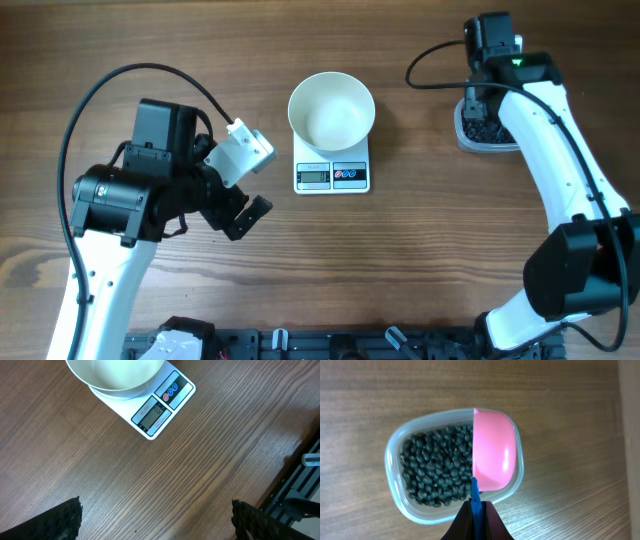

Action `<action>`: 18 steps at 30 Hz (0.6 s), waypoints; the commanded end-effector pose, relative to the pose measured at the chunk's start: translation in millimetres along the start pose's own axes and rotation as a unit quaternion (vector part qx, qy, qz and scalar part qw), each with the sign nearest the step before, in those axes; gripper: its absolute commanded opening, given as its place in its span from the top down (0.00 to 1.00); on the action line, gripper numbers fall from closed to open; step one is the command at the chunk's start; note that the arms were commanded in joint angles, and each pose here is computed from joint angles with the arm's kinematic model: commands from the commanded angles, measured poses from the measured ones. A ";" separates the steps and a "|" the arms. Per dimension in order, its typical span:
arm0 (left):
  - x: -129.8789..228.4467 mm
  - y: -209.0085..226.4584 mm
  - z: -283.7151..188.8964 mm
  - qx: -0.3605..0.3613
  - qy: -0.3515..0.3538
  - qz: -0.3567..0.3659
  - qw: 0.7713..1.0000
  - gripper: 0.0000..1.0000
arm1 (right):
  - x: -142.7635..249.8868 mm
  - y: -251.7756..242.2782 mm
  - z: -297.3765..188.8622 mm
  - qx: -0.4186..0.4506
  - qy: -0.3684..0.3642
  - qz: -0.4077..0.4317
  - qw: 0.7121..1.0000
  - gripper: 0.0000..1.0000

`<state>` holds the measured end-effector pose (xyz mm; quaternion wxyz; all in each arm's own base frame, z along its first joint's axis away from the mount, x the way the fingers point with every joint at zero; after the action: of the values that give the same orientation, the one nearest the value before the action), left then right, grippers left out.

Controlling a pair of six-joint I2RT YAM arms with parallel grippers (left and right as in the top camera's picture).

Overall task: Scoop item into bowl and weigh 150g on scale
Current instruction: 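Lower the pink scoop into the black beans with the right gripper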

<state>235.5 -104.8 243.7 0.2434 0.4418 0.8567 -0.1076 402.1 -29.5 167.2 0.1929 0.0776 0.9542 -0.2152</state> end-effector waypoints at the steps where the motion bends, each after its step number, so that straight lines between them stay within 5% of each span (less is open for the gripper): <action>1: -2.1 2.3 -3.1 -0.005 -0.004 0.009 1.000 0.00 | -1.5 -1.8 4.4 -0.021 0.010 -0.038 0.999 0.96; 18: -2.1 2.3 -3.1 -0.005 -0.004 0.009 1.000 0.00 | 3.1 -11.9 15.0 -0.023 0.022 -0.071 0.997 0.95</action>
<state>235.5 -104.8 243.7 0.2434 0.4418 0.8567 -0.1076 399.4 -42.3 160.6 0.1638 0.0232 0.9672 -0.1927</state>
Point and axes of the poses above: each gripper's point midway between its finger pads, its own z axis out along the fingers, its own y axis along the line the jaws close on, x = y × z, the point moved 1 cm from there along -z, back along the fingers, and after that the axes turned 4 degrees about z, right-handed, at the moved point
